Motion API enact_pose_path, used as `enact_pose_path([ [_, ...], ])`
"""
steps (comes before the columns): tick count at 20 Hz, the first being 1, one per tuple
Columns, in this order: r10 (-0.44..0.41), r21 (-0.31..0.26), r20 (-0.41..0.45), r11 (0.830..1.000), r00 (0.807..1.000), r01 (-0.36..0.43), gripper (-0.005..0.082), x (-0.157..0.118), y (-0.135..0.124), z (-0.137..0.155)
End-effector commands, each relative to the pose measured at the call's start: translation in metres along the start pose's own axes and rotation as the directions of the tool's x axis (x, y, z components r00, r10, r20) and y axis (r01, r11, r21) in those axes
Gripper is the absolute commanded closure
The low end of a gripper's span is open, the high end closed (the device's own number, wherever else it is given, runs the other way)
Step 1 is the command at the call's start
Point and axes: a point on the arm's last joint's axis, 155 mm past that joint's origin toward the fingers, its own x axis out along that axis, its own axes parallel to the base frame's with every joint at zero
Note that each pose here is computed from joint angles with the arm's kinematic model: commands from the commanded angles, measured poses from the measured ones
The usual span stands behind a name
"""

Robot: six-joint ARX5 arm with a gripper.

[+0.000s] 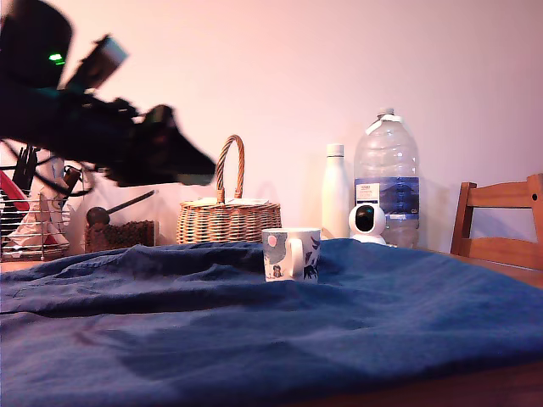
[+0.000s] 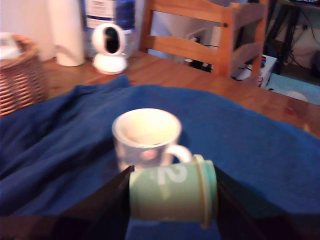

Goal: Pick up the coffee capsules on the table and drop them inside the coffee cup

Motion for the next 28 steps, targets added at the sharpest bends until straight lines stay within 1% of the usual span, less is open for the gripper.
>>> enact_pose_path([
  [1,0.010,0.027,0.037,1.000,0.999,-0.011,0.0657,0.005,0.000,0.017],
  [4,-0.002,0.031,0.035,1.000,0.999,0.001,0.0657,0.015,-0.004,0.023],
  [13,-0.033,-0.016,-0.082,0.999,0.996,0.032,0.0657,0.062,-0.002,0.022],
  [16,-0.025,-0.030,-0.121,0.999,0.992,0.022,0.0657,0.076,0.002,0.023],
  [18,-0.023,-0.038,-0.150,0.999,0.988,0.018,0.0657,0.085,0.003,0.022],
  [19,-0.021,-0.025,-0.163,1.000,0.986,0.017,0.0657,0.090,0.003,0.021],
  [21,-0.021,-0.026,-0.191,1.000,0.981,0.017,0.0657,0.099,0.004,0.019],
  [24,-0.019,-0.035,-0.229,0.999,0.973,0.012,0.0657,0.114,0.004,0.017],
  [28,-0.012,-0.050,-0.296,0.999,0.955,-0.003,0.0657,0.131,0.008,0.005],
])
